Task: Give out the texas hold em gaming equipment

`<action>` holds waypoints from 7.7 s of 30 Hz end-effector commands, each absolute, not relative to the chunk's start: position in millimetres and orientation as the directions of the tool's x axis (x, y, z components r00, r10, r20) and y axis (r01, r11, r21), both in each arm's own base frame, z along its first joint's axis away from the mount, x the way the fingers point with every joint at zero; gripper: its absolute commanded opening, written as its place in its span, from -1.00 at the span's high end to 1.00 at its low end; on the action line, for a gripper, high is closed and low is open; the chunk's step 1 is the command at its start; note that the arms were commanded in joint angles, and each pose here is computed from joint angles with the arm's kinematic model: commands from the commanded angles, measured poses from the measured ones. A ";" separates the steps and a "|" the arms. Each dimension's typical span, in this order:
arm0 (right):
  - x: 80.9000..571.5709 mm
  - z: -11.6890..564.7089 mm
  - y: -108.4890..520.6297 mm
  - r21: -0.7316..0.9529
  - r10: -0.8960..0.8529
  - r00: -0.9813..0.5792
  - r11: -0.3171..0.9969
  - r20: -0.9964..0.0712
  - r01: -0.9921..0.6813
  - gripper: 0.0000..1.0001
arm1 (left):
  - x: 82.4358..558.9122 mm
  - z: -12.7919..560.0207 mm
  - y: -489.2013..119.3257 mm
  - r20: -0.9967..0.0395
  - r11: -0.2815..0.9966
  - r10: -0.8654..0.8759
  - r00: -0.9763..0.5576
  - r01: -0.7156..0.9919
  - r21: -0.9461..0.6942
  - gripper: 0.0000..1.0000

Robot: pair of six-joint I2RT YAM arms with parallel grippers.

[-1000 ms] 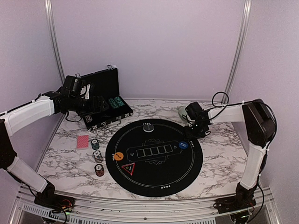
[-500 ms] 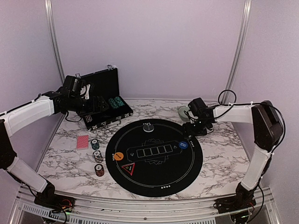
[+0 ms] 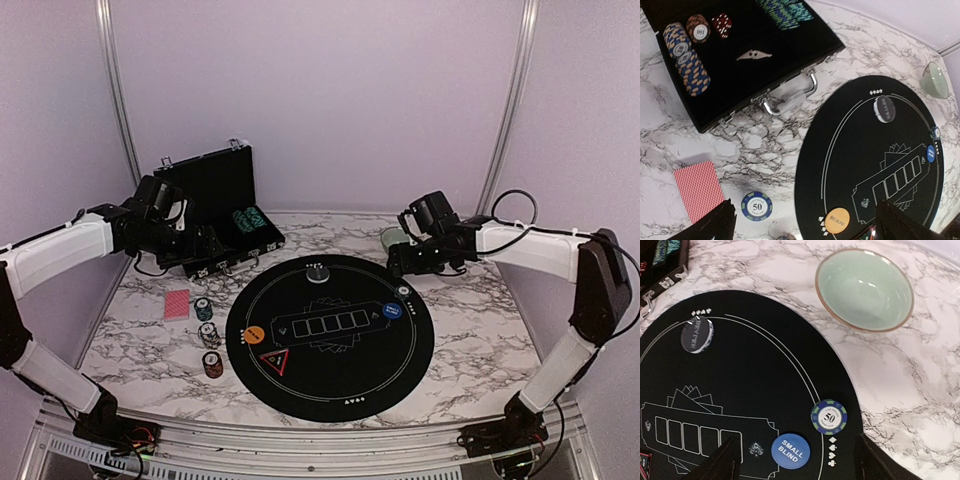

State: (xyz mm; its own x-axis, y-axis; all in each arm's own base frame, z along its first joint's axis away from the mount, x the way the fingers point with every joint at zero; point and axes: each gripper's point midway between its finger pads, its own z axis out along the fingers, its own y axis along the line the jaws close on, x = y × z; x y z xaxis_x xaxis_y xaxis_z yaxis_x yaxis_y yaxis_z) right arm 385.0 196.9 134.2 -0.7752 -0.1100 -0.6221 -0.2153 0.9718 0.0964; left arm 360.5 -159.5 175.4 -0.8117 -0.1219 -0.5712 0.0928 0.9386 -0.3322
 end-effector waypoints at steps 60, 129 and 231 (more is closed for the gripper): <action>370.3 205.9 238.9 0.264 -0.021 -0.609 0.889 -0.793 -0.375 -0.48 | 340.7 44.0 -138.7 -0.243 0.990 0.142 -0.960 0.132 0.056 -0.32; 373.2 203.3 228.1 0.231 -0.017 -0.610 0.917 -0.793 -0.326 -0.48 | 333.9 25.4 -138.2 -0.184 0.982 0.177 -0.967 0.161 0.102 -0.04; 376.6 193.9 231.6 0.230 -0.028 -0.633 0.919 -0.774 -0.321 -0.48 | 332.3 27.1 -136.9 -0.178 0.974 0.207 -0.962 0.185 0.131 0.07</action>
State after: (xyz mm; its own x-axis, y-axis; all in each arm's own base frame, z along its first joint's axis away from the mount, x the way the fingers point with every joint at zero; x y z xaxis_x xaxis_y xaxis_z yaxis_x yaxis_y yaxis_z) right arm 373.1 224.2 181.0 -0.6483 -0.0417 -0.7602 -0.3142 0.9242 0.2171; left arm 334.9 -137.8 28.3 -0.9624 0.1951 -0.1891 0.1744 0.9772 0.1209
